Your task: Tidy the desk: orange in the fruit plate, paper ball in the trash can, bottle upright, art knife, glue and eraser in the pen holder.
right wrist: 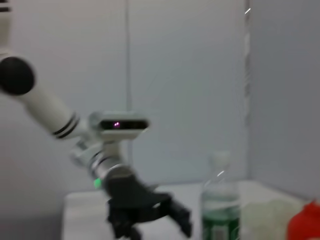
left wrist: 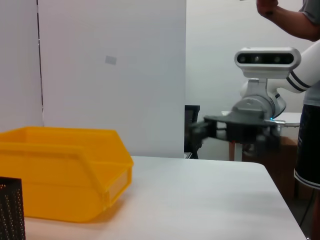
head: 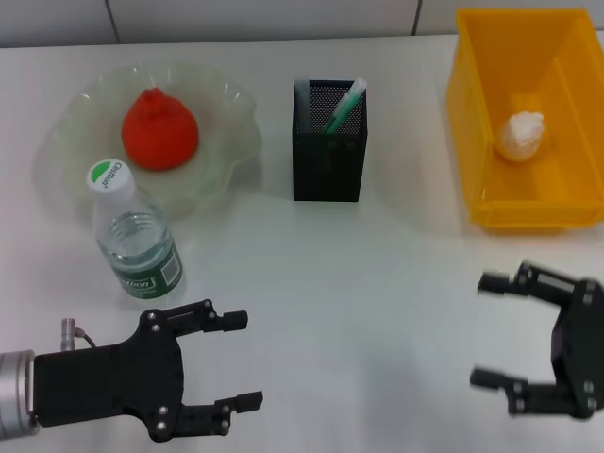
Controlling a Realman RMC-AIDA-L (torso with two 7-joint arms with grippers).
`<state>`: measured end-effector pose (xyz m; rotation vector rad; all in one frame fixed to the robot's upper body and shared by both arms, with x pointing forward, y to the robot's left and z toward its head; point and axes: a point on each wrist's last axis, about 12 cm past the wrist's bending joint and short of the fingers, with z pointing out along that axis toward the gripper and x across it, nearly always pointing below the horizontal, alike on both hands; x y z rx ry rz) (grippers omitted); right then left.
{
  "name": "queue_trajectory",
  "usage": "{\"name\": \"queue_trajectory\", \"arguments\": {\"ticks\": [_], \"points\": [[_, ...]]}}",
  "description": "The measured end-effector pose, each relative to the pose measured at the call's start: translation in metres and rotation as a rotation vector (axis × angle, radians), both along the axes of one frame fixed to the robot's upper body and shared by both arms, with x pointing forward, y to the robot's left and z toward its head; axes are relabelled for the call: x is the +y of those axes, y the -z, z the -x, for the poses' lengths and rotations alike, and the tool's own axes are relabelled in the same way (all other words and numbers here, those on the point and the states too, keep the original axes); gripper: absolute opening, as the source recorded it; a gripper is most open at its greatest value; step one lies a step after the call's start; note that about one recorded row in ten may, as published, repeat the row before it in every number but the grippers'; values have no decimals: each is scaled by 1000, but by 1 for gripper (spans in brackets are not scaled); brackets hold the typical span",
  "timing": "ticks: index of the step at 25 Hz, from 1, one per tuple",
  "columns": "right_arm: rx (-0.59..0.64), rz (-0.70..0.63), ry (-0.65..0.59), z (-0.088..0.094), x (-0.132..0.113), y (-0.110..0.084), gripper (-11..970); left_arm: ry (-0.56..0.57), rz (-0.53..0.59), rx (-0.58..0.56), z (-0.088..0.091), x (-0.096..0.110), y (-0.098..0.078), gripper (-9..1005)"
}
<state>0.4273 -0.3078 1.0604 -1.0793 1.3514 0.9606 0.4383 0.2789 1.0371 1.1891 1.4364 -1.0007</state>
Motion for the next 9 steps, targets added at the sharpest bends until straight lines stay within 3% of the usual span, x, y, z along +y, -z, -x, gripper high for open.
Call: {"name": "queue_trajectory", "arguments": {"ticks": [9], "points": [[48,21,-46,1,3,5,842,11,-5,17,4,-1,3,788]]}}
